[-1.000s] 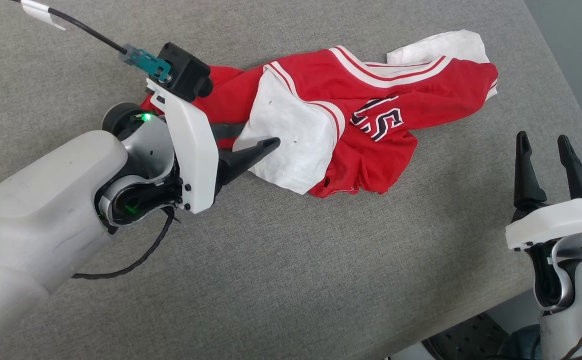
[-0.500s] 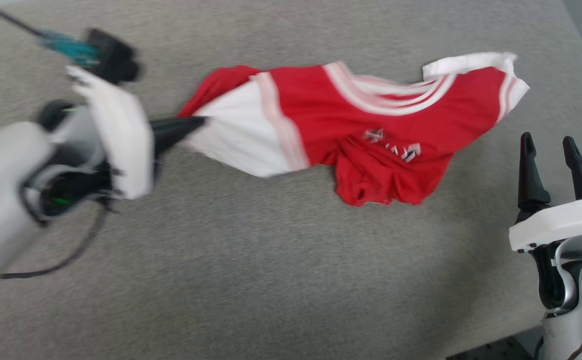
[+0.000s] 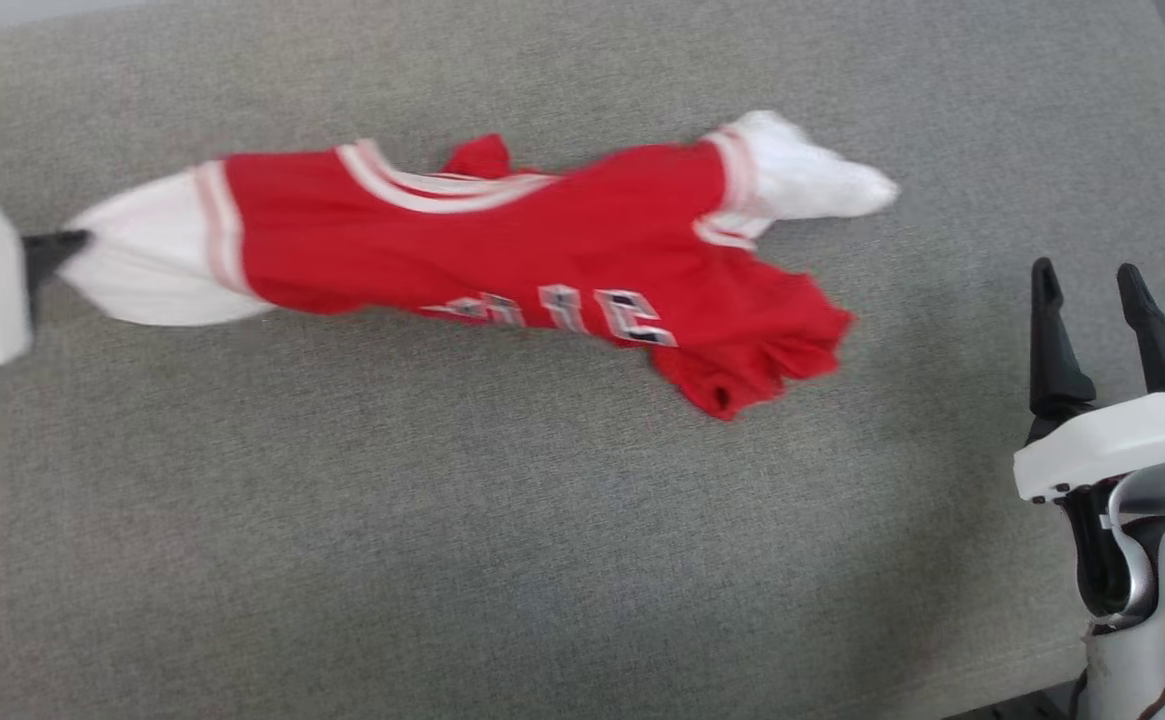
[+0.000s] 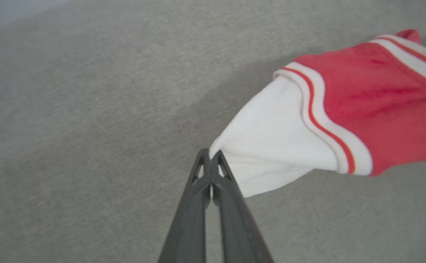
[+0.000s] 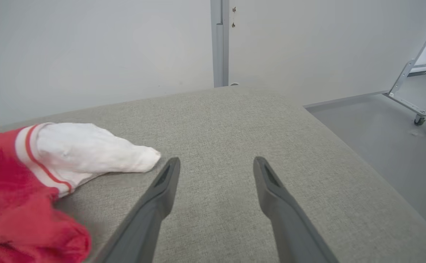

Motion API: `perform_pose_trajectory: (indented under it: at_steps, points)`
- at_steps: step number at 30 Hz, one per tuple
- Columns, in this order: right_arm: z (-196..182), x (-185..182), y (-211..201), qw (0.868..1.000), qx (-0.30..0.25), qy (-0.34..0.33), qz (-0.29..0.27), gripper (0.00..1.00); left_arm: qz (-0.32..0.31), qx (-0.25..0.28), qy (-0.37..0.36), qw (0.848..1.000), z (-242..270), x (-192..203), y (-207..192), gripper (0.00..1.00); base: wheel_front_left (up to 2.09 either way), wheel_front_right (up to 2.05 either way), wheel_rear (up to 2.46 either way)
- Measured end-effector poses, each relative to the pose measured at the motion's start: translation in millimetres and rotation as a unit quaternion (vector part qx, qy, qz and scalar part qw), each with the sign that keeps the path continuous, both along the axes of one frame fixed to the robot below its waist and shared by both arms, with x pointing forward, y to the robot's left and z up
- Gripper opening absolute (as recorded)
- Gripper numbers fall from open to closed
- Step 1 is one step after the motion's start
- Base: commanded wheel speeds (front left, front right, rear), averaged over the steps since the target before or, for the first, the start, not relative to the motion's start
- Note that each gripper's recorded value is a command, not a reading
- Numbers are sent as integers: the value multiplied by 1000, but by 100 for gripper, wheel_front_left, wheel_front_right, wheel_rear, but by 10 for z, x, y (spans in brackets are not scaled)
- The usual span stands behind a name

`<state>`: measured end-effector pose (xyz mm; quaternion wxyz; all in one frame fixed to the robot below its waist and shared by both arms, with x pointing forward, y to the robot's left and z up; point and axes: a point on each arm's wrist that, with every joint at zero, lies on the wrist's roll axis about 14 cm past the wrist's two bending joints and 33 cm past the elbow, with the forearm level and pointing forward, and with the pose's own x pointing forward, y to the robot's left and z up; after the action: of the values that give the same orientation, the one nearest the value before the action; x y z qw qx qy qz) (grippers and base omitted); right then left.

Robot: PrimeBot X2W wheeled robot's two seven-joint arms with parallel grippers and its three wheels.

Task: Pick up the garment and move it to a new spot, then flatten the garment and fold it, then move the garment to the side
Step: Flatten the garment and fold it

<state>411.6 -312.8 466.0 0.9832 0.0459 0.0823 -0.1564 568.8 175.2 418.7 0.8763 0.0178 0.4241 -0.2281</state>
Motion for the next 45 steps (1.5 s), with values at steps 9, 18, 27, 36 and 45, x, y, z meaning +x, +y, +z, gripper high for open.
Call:
perform_pose_trajectory:
  at_steps: [9,18,27,36,45]
  points:
    - [32,-131,-93,1000,-4,6,-15,100,71,66,-24,995,-88,218,441,0,0,0,0]
    - [34,-140,-55,1000,-6,12,-8,100,66,66,-22,995,-239,164,349,89,0,0,0]
    - [75,8,117,999,-10,16,27,100,84,19,-135,987,154,271,355,100,0,0,0]
    - [36,244,462,993,-14,52,101,100,131,-68,-244,958,319,-93,353,100,0,0,0]
    - [185,700,797,976,-47,89,195,100,191,-93,-336,918,588,-636,314,100,0,0,0]
